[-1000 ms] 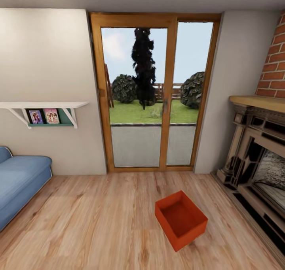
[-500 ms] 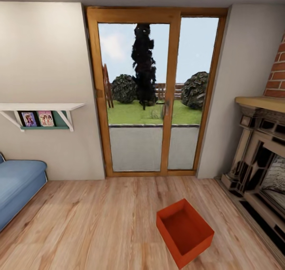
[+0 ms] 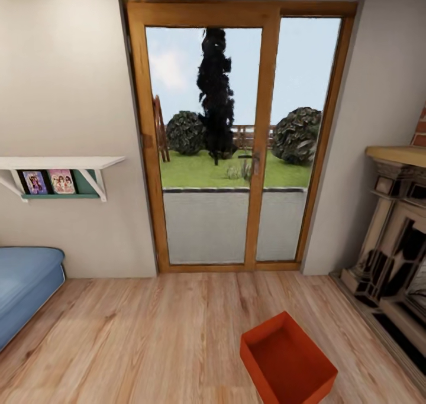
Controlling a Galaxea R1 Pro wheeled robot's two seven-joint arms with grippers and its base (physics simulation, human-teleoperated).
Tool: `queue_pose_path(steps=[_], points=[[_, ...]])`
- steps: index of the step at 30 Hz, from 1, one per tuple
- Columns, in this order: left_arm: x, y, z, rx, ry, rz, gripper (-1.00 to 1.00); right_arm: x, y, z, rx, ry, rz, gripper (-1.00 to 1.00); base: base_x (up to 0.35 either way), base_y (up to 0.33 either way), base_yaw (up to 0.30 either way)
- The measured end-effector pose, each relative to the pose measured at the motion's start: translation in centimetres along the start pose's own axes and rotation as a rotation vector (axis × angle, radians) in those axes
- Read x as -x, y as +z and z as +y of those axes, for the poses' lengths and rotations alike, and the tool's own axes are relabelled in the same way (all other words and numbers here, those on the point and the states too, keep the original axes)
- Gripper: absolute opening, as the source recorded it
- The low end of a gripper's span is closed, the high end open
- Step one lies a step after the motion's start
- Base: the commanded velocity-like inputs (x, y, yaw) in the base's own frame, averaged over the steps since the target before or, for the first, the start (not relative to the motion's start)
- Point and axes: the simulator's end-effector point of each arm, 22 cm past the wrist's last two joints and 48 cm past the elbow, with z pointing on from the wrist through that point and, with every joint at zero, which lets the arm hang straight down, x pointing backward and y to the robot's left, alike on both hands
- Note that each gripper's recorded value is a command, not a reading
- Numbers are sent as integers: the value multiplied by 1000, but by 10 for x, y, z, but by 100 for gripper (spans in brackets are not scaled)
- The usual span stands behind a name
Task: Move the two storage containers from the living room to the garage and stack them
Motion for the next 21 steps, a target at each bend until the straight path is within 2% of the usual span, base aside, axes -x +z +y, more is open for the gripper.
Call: queue_pose_path(steps=[5,21], points=[[0,0,0,0,0,0,100,0,0,-1,-2,3,0,100,324,118,-108],[0,0,0,0,2,-1,100,0,0,0,0,2,0,100,324,123,-236]])
